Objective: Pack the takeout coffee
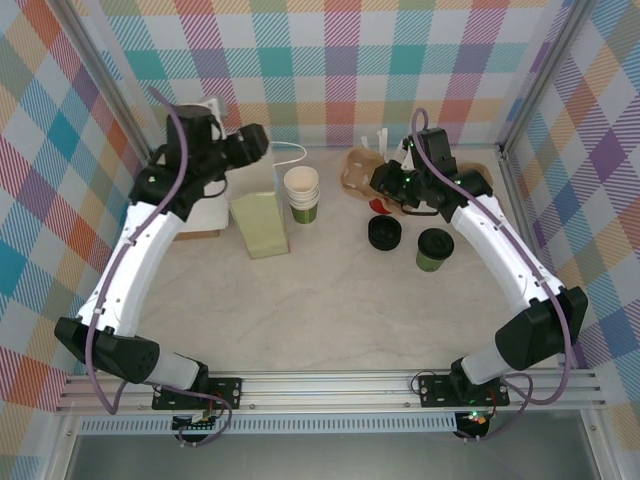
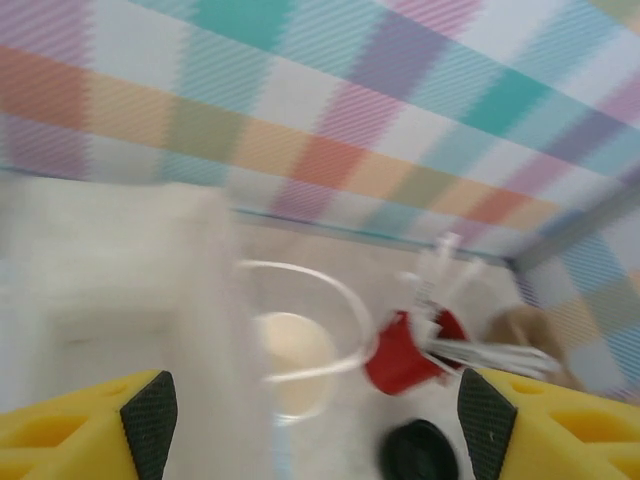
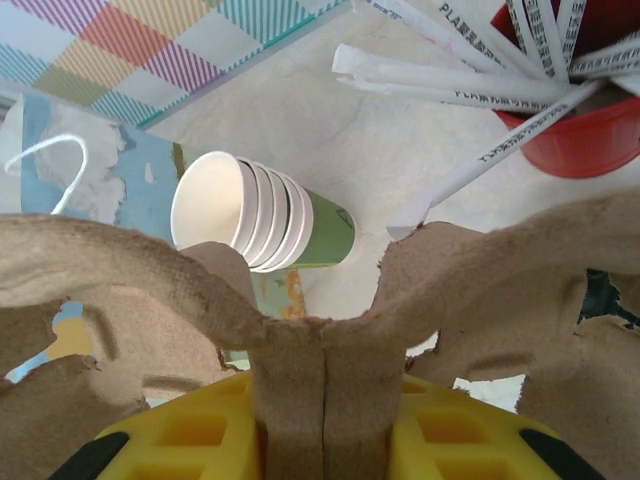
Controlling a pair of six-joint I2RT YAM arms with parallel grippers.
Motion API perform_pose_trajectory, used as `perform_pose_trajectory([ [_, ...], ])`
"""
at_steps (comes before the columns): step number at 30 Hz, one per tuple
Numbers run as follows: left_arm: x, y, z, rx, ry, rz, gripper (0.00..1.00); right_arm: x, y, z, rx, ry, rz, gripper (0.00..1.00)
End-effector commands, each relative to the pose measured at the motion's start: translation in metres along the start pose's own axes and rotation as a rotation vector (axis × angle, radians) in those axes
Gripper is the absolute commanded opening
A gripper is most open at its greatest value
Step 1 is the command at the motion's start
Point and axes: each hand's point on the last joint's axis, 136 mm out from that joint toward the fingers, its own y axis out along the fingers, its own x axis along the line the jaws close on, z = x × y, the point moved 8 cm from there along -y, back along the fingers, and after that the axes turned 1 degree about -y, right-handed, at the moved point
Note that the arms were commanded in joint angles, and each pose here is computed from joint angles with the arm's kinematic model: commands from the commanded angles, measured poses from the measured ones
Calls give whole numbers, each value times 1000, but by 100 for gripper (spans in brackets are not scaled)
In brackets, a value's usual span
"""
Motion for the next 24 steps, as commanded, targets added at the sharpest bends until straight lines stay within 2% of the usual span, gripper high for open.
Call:
perform_pose_trajectory([
  [1,35,-9,8,77,78,-186,77,3,-16,-2,-17,-179,16,27],
  [3,52,-6,7,83,69,-228,77,3,-20,-2,-17,-226,18,27],
  [6,69,4,8,110,34,-219,77,5,-25,-2,-22,-285,10,26],
  [14,89,40,18,186,7,-240,75,12,-38,-1,-45,-381,-48,26],
  [24,100,65,33,281,18,-271,48,21,-46,1,-16,-482,-108,24],
])
